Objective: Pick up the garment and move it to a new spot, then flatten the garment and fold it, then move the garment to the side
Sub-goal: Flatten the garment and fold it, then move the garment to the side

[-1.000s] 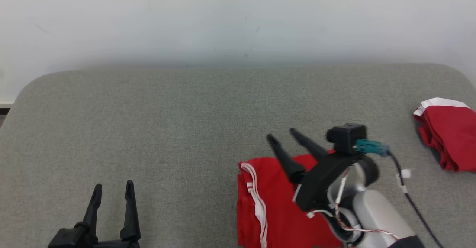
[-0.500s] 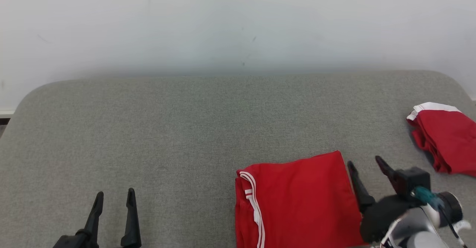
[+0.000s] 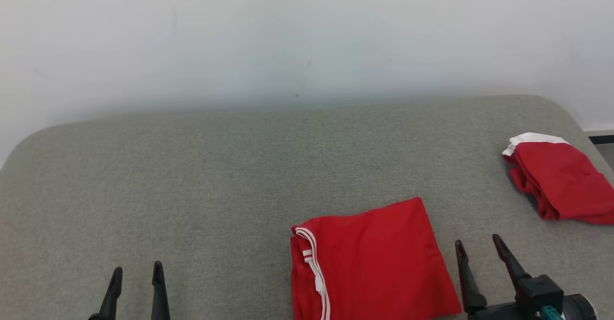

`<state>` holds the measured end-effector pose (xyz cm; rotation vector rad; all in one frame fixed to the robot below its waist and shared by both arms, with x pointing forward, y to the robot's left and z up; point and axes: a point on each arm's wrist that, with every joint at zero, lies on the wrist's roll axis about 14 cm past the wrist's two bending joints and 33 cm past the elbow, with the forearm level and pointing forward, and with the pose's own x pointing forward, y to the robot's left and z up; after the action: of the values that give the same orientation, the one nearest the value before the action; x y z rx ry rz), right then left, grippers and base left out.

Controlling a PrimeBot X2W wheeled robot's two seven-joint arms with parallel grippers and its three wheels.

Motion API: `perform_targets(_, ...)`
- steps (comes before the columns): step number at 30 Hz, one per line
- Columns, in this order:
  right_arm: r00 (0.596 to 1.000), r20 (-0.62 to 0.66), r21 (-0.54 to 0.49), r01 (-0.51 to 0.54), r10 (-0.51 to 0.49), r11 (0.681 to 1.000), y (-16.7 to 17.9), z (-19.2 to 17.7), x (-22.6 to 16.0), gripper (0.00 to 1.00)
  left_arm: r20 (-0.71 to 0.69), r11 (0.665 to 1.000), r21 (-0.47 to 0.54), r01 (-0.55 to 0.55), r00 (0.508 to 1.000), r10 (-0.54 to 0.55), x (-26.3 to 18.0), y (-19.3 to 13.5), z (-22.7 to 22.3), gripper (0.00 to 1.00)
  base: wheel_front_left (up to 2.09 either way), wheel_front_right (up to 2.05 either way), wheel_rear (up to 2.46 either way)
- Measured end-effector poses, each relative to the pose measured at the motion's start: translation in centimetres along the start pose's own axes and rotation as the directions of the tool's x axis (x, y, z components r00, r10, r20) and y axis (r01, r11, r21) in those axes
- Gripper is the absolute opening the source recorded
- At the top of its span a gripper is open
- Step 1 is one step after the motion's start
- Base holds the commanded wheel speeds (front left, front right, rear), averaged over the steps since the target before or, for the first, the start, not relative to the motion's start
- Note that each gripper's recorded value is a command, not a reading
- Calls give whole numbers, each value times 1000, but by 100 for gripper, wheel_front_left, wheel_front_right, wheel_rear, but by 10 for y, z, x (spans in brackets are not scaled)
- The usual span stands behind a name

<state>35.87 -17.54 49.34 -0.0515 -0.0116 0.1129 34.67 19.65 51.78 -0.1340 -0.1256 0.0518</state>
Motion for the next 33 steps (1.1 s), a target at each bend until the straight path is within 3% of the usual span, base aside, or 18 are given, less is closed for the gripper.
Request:
perform_targets(17, 996, 76, 90, -54, 47, 994, 21, 18, 0, 100, -16, 1000, 1, 25, 1000, -25, 0, -7, -5, 100, 0, 0, 0)
perform_targets(33, 998, 31, 99, -57, 55, 993, 22, 8, 8, 100, -17, 1000, 1, 9, 1000, -9, -2, -5, -5, 100, 0, 0, 0)
